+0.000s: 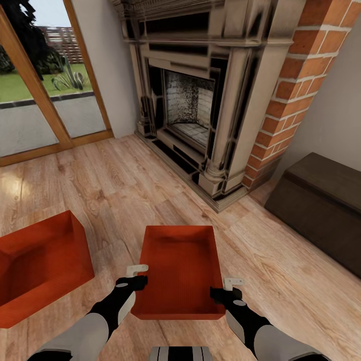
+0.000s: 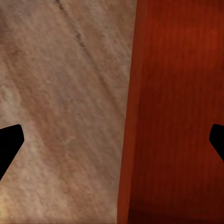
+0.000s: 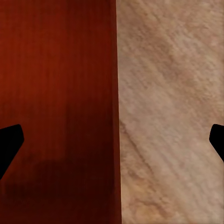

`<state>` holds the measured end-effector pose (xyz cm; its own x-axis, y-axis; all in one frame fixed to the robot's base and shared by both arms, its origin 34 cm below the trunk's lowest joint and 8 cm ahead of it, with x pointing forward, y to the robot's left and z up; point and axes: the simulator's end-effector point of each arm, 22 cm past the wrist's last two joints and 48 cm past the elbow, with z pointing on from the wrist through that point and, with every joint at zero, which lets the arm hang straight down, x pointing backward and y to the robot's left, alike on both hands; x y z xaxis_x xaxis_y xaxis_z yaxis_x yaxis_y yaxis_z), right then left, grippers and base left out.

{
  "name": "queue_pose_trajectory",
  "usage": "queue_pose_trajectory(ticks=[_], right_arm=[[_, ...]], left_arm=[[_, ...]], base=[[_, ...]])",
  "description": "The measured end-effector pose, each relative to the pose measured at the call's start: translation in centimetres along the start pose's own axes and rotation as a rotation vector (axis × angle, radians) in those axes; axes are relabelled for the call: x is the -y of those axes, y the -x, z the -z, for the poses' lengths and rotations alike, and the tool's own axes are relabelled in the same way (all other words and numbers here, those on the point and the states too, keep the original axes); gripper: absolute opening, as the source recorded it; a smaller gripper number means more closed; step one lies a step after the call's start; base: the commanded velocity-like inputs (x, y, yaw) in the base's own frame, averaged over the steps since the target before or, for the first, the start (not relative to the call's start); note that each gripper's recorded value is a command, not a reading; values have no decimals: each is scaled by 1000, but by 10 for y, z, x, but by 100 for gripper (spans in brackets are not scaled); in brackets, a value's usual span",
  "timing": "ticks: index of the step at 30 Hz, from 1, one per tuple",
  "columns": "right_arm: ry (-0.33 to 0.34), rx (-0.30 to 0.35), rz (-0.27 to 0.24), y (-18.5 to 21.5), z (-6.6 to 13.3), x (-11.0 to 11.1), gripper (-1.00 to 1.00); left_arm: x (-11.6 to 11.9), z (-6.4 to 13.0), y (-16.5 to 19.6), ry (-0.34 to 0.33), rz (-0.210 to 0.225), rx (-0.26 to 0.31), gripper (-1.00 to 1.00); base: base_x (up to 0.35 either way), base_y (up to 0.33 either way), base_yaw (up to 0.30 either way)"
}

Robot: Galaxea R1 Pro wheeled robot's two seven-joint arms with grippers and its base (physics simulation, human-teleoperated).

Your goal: Move the two storage containers from the living room to the garage. In the garage, place one container on the floor and stack the other container on top of it (either order is fine).

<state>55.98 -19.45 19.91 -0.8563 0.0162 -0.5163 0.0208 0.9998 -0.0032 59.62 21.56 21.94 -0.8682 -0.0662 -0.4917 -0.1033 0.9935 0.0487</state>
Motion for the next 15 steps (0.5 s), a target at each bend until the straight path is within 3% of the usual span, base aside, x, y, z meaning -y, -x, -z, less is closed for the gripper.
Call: queue_pose_trajectory(ticks=[15], right_arm=[[0, 0, 8, 0, 0, 1, 100]], left_arm=[[0, 0, -1, -1, 0, -1, 100]], base=[[0, 0, 0]])
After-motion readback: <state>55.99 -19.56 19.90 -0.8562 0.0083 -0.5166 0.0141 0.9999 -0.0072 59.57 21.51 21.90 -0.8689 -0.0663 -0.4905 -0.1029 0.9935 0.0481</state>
